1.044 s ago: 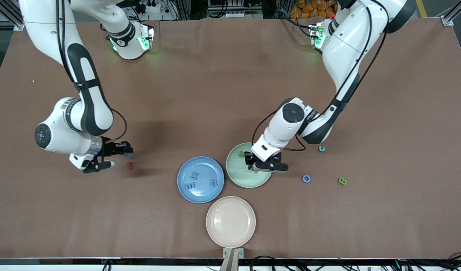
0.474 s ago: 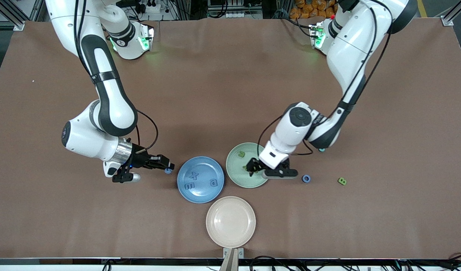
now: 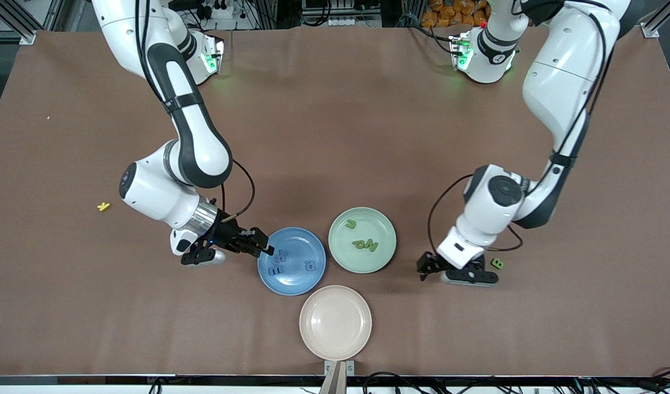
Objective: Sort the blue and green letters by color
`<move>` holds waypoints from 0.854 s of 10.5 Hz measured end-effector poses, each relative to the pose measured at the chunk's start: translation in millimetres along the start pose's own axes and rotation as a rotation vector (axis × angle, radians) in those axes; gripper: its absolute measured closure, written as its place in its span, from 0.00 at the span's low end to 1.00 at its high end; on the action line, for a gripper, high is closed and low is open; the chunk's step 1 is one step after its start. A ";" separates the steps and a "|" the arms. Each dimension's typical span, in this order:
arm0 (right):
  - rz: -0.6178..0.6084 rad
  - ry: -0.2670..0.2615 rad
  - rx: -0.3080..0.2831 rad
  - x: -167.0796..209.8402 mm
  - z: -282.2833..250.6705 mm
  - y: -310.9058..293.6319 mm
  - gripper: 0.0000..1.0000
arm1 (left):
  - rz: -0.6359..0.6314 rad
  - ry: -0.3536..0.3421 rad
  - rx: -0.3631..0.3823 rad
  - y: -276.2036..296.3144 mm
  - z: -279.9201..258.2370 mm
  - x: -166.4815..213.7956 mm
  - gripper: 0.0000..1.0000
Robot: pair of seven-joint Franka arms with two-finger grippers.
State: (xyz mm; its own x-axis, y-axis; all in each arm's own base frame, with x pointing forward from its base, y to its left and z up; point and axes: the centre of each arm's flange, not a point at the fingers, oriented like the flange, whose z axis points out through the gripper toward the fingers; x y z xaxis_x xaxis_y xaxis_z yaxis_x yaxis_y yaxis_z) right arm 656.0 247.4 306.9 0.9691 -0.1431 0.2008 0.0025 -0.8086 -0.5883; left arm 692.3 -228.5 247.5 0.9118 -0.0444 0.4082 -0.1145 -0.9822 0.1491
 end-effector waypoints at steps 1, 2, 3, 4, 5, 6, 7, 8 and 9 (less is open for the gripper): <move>0.001 -0.005 -0.002 -0.9 2.6 1.5 0.30 | 0.068 -0.002 0.018 -30.0 0.1 4.0 0.00; 0.003 -0.008 -0.005 -1.3 4.4 3.9 0.15 | 0.119 -0.007 0.031 -55.7 0.4 5.3 0.00; 0.005 -0.014 -0.008 -1.8 6.4 7.2 0.02 | 0.158 -0.013 0.042 -75.7 0.6 5.4 0.00; 0.005 -0.024 -0.012 -2.5 7.7 12.4 0.00 | 0.187 -0.016 0.051 -93.1 0.0 6.2 0.00; -0.003 -0.043 -0.020 -3.3 7.4 21.3 0.00 | 0.208 -0.018 0.058 -108.2 -1.2 7.1 0.00; -0.037 -0.069 -0.046 -1.6 3.6 34.9 0.00 | 0.208 -0.023 0.064 -118.3 -1.4 6.8 0.00; -0.084 -0.104 -0.096 3.3 -4.3 51.0 0.00 | 0.210 -0.033 0.068 -125.9 -0.8 5.3 0.00; -0.126 -0.147 -0.162 10.5 -17.5 71.6 0.00 | 0.225 -0.044 0.073 -134.4 0.1 3.2 0.00; -0.146 -0.186 -0.213 17.4 -33.3 92.3 0.00 | 0.252 -0.055 0.079 -146.9 0.9 1.0 0.00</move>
State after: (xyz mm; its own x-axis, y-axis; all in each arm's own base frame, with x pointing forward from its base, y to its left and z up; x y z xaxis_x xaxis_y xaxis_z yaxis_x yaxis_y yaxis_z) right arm 664.9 151.2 282.2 0.9909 0.0740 0.1128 0.1121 -0.9169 -0.3831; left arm 710.4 -84.5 225.2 0.8789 -0.2971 0.3733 -0.3117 -0.9499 -0.0222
